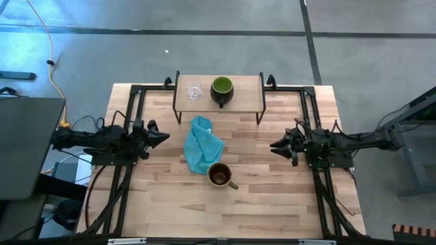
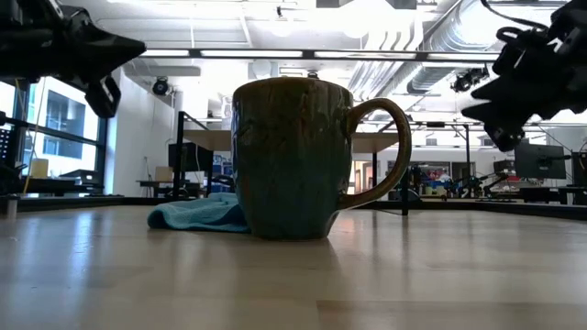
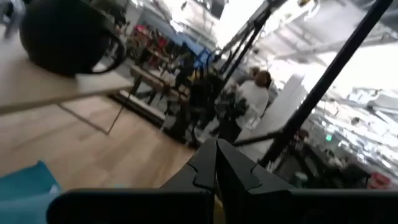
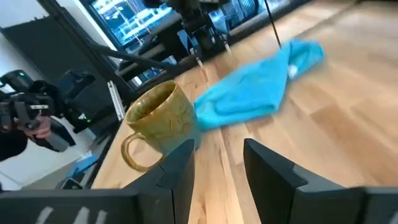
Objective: Stack small to large cups/mugs on shelf
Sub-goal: Put the brown mug on the shelf
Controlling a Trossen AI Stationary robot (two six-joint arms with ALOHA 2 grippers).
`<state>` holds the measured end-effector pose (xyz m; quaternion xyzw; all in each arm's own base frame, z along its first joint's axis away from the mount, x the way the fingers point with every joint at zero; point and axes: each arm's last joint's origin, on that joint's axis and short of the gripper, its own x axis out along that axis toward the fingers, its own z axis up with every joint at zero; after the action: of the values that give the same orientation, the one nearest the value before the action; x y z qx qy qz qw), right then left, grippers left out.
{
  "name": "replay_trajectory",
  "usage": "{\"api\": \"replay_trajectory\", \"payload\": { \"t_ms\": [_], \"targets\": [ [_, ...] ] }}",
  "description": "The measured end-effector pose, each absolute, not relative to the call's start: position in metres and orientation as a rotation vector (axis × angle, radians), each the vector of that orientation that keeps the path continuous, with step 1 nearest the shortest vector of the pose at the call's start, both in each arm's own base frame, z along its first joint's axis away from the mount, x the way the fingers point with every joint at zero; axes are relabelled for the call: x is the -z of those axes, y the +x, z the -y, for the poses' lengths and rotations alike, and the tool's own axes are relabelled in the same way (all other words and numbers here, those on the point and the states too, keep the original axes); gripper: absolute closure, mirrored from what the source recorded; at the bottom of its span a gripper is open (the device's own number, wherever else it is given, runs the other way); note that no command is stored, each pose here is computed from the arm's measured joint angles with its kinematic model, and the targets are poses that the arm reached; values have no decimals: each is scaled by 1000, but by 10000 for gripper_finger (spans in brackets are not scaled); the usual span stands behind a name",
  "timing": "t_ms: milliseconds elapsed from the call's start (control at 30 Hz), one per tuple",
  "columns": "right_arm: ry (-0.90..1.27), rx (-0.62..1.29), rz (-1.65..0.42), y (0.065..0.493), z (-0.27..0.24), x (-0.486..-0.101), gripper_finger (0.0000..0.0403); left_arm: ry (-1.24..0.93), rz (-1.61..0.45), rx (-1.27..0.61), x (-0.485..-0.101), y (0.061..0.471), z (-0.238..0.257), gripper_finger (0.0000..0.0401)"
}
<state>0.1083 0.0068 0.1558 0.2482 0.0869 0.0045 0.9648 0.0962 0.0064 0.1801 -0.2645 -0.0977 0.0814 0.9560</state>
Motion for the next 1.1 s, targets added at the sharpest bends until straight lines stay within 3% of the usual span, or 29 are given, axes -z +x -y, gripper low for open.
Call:
{"api": "replay_trajectory", "payload": {
  "t_ms": [267, 1100],
  "targets": [
    [302, -40, 15, 119, -7, -174, 275, -565, 101, -182, -170, 97, -6, 400],
    [233, -127, -206, 192, -33, -204, 275, -585, 108, -188, -171, 97, -6, 401]
  ]
}}
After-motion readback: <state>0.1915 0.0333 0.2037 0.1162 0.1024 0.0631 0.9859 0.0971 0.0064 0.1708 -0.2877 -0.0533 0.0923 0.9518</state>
